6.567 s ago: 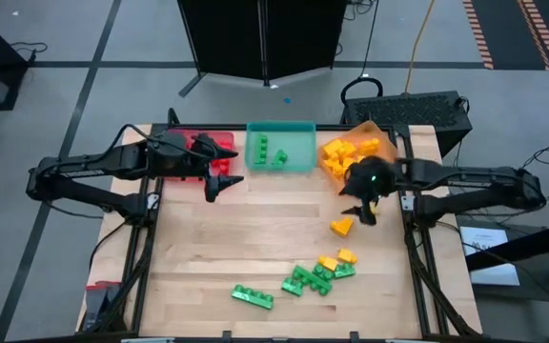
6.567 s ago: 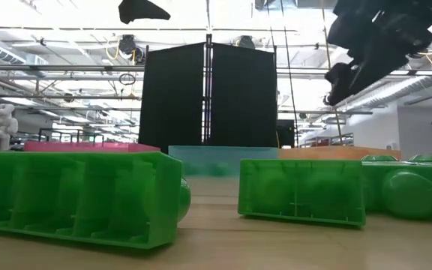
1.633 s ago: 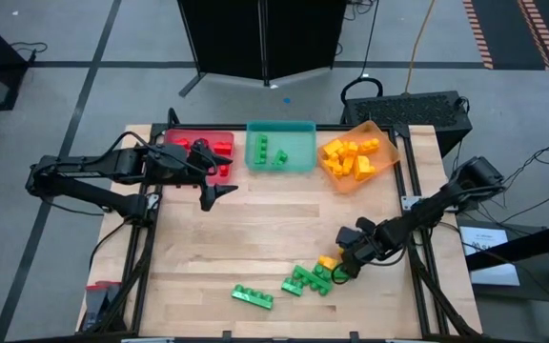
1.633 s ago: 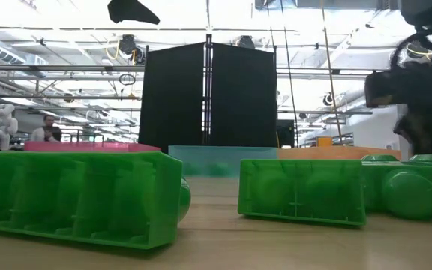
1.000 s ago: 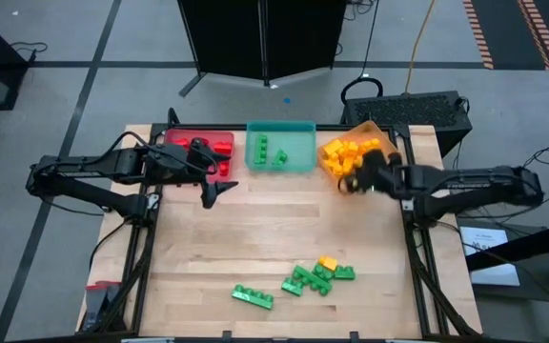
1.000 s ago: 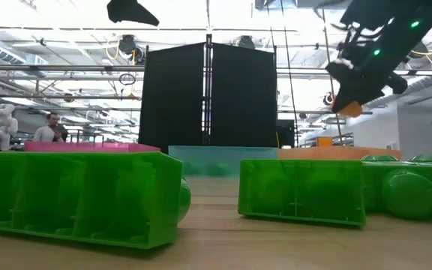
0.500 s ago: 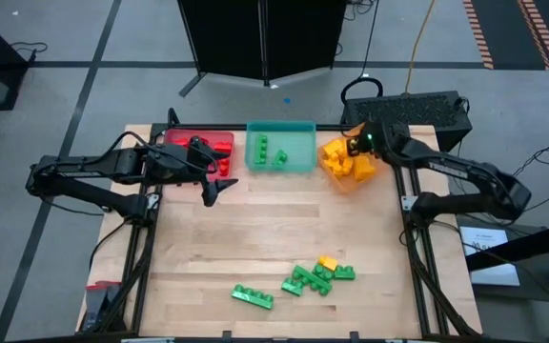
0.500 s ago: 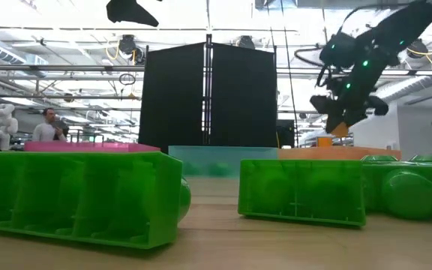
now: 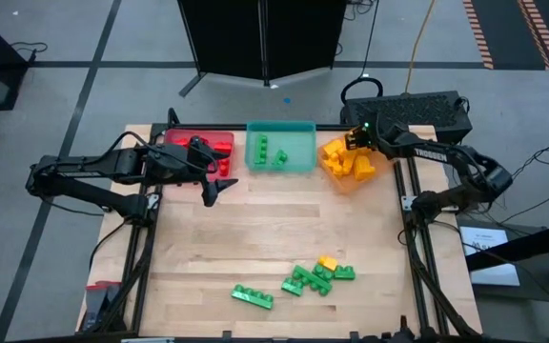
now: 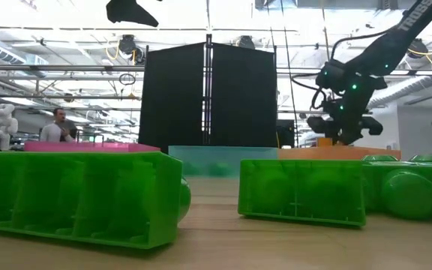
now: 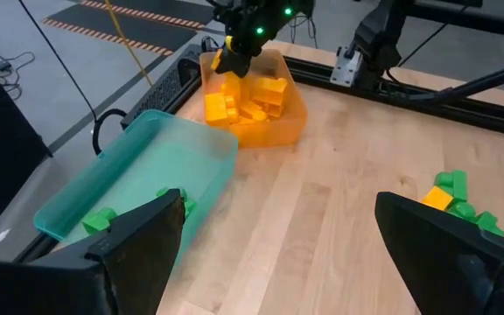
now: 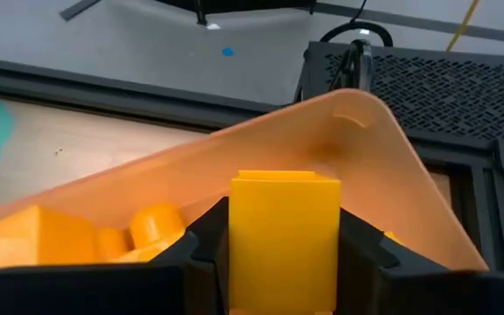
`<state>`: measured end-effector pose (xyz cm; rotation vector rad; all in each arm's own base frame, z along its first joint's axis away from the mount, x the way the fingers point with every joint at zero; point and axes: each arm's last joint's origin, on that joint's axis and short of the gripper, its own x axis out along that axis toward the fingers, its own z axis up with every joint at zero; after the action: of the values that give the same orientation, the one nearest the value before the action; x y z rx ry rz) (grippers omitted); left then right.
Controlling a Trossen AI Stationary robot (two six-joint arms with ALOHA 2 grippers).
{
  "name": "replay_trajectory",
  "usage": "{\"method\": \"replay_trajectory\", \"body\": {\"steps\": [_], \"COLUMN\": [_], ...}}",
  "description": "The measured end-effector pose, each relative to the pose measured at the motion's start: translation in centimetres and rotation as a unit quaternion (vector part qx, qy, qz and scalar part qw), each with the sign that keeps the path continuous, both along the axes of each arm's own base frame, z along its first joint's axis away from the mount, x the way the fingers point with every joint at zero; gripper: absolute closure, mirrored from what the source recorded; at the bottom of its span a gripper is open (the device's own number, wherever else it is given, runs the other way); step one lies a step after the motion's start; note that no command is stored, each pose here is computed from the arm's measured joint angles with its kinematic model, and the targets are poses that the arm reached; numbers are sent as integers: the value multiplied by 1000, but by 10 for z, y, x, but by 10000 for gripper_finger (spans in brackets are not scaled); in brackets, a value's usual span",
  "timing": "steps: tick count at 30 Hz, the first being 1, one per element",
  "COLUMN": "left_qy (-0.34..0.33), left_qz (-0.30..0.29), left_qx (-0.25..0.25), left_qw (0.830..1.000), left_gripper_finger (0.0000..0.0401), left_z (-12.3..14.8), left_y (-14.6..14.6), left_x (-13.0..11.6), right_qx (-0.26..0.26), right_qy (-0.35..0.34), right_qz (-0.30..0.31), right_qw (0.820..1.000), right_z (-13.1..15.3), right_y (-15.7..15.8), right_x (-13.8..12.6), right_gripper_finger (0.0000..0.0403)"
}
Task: Sort blocks
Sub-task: Put the yellow game piece into the orange bin, then put the green game piece into the blue bin
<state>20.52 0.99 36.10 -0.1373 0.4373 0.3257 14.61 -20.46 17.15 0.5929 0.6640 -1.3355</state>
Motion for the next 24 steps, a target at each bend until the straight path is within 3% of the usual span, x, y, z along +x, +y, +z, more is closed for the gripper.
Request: {"method": "replay_trajectory", "body": {"steps": [3,9,14,17,20,24], "left_qy": [0,0,0,0,0,0], "left_qz": [0,0,0,0,0,0], "left_qx": [0,0,0,0,0,0], "left_qw": [1000,1000,1000,1000,1000,1000], "left_gripper_finger": [28,28,28,28,28,28], "left_z": [0,0,0,0,0,0], "left_y": [0,0,0,0,0,0], "left_x": [0,0,0,0,0,0], "right_qx": [-6,-17,-8,-12,-49,-91], "right_qy": [5,-13,-13,-10,-21,-75], "right_qz": [12,28,46,98,166,288], "right_qw": [1000,999,999,995,985,950], "right_z": [0,11,36,70,120,188], "right_y": [-3,-9,-17,-20,-17,4], "right_x": [0,5,12,17,21,23], "right_gripper_finger": [273,154,125,131,140,147]}}
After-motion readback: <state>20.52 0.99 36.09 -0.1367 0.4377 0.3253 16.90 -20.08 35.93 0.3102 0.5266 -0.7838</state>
